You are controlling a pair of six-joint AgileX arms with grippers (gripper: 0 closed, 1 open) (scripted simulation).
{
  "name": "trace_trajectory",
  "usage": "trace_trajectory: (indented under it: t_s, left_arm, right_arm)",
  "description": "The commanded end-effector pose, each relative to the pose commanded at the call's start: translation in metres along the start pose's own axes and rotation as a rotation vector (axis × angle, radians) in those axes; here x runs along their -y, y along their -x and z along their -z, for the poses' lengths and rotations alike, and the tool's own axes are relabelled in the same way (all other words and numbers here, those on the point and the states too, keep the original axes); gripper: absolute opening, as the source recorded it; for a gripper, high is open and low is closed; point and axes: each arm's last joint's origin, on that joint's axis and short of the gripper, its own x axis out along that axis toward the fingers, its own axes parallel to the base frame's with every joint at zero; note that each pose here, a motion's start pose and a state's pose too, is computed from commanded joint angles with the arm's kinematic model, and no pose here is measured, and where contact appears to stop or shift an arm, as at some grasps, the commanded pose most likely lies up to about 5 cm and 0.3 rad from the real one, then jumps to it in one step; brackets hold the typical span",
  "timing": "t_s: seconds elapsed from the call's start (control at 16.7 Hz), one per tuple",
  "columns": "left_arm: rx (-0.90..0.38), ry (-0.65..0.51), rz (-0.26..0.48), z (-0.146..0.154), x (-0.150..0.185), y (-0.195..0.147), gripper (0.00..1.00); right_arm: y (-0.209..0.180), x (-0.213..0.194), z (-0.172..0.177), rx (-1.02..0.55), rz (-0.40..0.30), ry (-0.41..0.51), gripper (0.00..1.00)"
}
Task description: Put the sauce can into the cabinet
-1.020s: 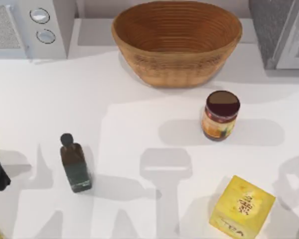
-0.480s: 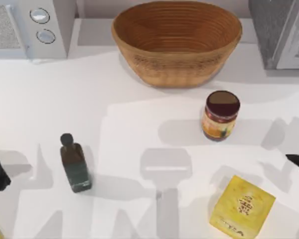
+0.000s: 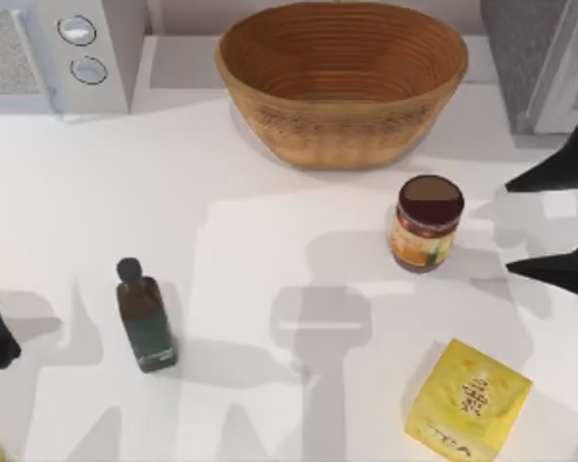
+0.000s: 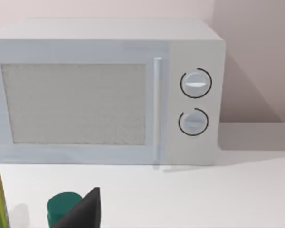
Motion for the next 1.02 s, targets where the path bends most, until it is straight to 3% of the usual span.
trace_trajectory:
  t_s: [0.36, 0.72, 1.02]
  left_arm:
    - [0.000, 0.000, 0.000, 0.000, 0.000, 0.000, 1.00]
    - [0.000, 0.000, 0.000, 0.000, 0.000, 0.000, 1.00]
    - [0.000, 0.000, 0.000, 0.000, 0.000, 0.000, 1.00]
  right_arm:
    - [-0.046, 0.053, 0.052, 0.237, -0.145, 0.055, 1.00]
    - [-0.080, 0.072, 0.094, 0.391, -0.172, 0.064, 1.00]
    - [-0.083, 0.073, 0.098, 0.407, -0.173, 0.064, 1.00]
